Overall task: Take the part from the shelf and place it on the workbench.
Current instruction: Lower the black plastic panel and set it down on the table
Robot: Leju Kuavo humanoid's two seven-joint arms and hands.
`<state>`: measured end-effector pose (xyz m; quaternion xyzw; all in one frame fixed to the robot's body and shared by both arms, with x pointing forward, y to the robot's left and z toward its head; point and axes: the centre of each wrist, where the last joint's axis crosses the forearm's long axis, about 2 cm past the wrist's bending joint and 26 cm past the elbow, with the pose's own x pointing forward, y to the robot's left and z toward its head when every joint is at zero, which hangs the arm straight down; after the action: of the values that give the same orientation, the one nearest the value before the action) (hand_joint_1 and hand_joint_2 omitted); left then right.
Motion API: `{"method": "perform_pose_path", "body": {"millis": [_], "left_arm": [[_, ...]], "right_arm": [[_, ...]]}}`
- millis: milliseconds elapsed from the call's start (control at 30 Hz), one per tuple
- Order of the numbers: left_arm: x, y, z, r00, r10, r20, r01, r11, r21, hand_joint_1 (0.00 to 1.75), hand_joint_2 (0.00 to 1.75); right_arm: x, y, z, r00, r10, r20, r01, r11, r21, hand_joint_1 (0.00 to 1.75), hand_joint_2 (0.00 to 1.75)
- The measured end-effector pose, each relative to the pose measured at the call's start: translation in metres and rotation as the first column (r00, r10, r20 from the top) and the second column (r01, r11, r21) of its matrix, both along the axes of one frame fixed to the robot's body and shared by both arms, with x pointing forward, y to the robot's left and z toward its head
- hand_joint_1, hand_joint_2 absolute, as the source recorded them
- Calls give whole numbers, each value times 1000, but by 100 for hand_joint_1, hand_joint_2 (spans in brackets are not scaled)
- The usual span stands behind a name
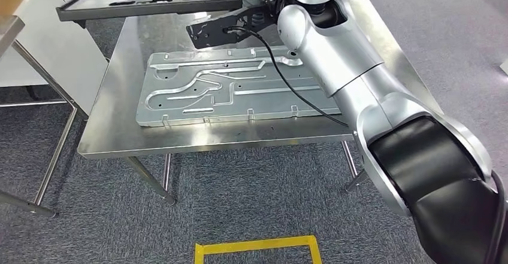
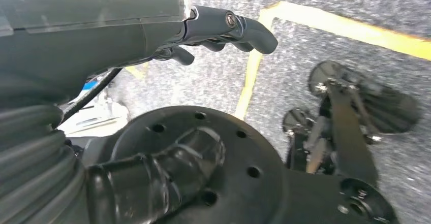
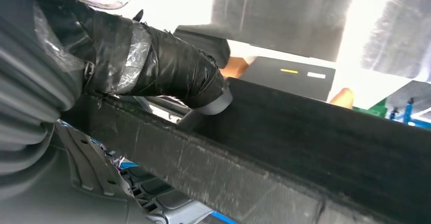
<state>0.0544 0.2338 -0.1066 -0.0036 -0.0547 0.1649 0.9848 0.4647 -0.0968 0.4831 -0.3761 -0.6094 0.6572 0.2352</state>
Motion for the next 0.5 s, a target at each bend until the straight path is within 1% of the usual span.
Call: {"method": "perform_pose_path", "body": {"millis": [100, 267, 500], "left_arm": [[0, -1, 0, 1000, -1, -2, 1, 1000, -3, 0, 175], [1, -1, 0, 1000, -1, -2, 1, 1000, -4, 0, 175], [1, -1, 0, 1000, -2, 0, 2, 1000, -3, 0, 175]], "right_arm": [[1, -3, 1, 1000, -7, 2, 7, 1000, 0, 175, 175], [4, -8, -7, 1000, -16, -15, 16, 1000, -1, 175, 175], [5, -10, -8, 1000, -16, -18, 16, 1000, -1, 175, 175]]}}
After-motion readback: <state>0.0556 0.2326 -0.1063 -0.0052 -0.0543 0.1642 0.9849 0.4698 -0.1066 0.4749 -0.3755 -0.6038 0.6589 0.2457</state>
